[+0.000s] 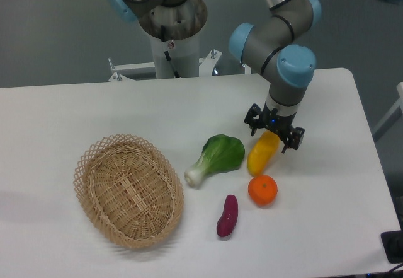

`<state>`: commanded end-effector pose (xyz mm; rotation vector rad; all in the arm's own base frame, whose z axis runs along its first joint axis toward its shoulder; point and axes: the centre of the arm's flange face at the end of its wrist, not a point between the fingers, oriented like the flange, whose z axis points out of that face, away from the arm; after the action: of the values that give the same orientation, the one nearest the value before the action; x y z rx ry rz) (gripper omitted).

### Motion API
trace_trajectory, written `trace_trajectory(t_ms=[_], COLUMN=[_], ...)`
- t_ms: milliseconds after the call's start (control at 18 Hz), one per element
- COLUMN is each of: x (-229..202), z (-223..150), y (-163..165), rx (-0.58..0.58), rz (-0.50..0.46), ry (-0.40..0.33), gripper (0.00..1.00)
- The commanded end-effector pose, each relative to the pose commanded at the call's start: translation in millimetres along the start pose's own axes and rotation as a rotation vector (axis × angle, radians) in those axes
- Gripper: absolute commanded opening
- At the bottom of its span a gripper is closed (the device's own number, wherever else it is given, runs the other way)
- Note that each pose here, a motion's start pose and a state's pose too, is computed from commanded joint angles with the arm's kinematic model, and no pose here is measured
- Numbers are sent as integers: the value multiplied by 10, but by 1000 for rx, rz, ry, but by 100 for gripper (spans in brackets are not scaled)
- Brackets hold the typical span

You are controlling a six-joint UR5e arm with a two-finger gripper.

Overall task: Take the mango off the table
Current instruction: 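Close the gripper around the top of the yellow mango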

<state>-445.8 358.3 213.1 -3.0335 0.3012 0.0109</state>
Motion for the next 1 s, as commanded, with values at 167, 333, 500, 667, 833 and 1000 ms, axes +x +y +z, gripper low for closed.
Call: trace_trajectory(t_ms=[167, 333, 500, 667, 833, 1000], x=[2, 10, 2, 2, -4, -19], z=[59, 146, 148, 148, 133, 89], y=[-12, -21, -16, -16, -19, -27], rx=[-1, -23, -28, -28, -27, -25], rz=[1, 6, 5, 1, 5, 8], ry=[5, -8, -14, -14, -18, -27], gripper=[100, 100, 96, 79, 64, 52])
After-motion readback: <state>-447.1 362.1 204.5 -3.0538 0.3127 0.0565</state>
